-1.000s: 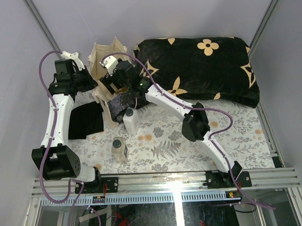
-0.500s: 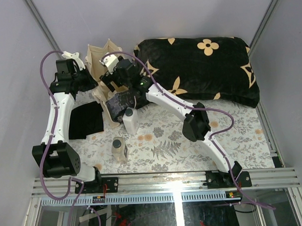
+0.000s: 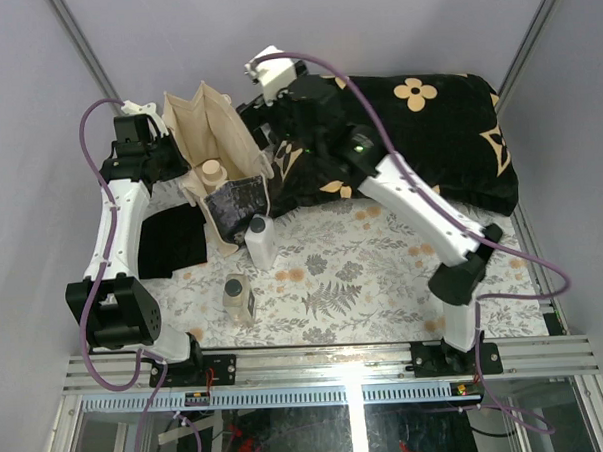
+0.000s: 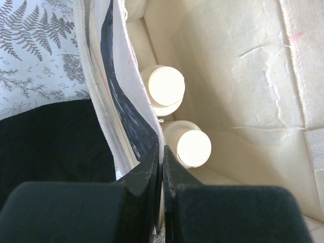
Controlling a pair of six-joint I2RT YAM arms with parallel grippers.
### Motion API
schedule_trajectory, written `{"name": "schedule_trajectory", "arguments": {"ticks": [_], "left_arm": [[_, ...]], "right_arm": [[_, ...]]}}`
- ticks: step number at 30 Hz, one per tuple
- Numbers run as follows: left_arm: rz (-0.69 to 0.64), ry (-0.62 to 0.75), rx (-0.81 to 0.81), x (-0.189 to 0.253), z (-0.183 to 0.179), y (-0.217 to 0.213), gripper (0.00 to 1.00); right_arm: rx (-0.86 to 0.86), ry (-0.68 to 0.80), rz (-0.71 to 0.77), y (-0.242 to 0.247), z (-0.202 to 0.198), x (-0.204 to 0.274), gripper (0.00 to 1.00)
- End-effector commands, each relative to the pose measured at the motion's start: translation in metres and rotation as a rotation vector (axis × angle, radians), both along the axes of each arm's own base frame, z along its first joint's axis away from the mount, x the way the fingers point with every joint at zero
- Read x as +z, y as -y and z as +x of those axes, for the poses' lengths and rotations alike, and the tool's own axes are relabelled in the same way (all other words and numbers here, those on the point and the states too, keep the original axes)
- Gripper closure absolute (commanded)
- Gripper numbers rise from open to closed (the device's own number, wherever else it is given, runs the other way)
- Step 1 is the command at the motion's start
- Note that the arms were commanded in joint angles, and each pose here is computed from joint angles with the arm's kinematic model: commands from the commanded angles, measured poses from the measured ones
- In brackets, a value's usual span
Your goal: Place the personal care products into the canvas bag
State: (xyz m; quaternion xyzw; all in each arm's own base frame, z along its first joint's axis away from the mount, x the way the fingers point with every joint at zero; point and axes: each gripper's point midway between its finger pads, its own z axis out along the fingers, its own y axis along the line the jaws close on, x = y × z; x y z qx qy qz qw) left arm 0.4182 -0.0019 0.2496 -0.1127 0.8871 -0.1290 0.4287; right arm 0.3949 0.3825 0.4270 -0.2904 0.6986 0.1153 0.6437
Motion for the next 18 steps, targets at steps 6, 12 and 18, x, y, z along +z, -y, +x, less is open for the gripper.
{"name": "schedule_trajectory", "arguments": {"ticks": [6,12,18], "left_arm": [[0.041,0.004,0.083,0.003,0.007,-0.02,1.0],[0.042,0.011,0.097,0.005,0.007,-0.022,1.0],[0.037,0.022,0.09,0.007,0.006,-0.02,1.0]], "right_arm": [[0.084,-0.416,-0.168,0.032,-0.082,-0.127,0.0],[0.076,-0.52,-0.044,0.029,-0.102,-0.135,0.0],[0.012,-0.672,0.177,0.011,-0.108,-0.128,0.0]]}}
